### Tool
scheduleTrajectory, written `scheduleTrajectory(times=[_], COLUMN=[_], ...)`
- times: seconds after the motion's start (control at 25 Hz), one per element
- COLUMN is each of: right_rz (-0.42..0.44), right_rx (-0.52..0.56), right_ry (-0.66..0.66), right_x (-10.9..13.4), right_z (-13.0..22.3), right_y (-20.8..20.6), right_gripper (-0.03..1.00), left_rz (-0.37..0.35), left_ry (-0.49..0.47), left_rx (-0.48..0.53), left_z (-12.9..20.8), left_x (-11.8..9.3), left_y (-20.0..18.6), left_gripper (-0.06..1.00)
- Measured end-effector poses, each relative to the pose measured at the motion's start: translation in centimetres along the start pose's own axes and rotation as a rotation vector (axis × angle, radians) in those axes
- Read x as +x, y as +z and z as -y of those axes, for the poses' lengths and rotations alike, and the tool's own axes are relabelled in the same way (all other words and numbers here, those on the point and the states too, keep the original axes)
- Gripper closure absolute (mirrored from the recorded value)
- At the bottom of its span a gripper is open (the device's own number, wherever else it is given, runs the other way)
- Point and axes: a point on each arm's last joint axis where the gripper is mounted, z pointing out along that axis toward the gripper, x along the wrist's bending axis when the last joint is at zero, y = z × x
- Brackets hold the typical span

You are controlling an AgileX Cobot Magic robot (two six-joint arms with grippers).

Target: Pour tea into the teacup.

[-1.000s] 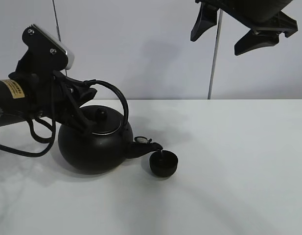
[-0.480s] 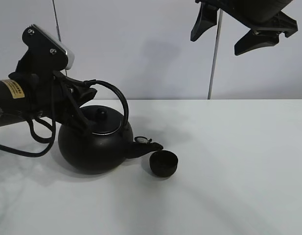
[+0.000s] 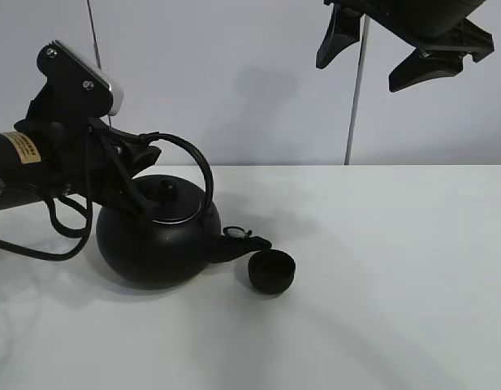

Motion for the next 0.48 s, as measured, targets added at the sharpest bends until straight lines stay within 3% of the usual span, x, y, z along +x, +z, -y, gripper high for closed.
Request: scheduleTrajectory(times=[0.48], right_rz=[0.0], right_rx=[0.001], right_ry=[0.0], right_x=[0.0], right_z=[0.01], right_y=[0.0], right_gripper=[0.36], left_rz=[0.0], left_ry=[0.006], left_rx=[0.0], left_z=[0.0], left_x=[0.0], left_y=[0.0], left_gripper=[0.84])
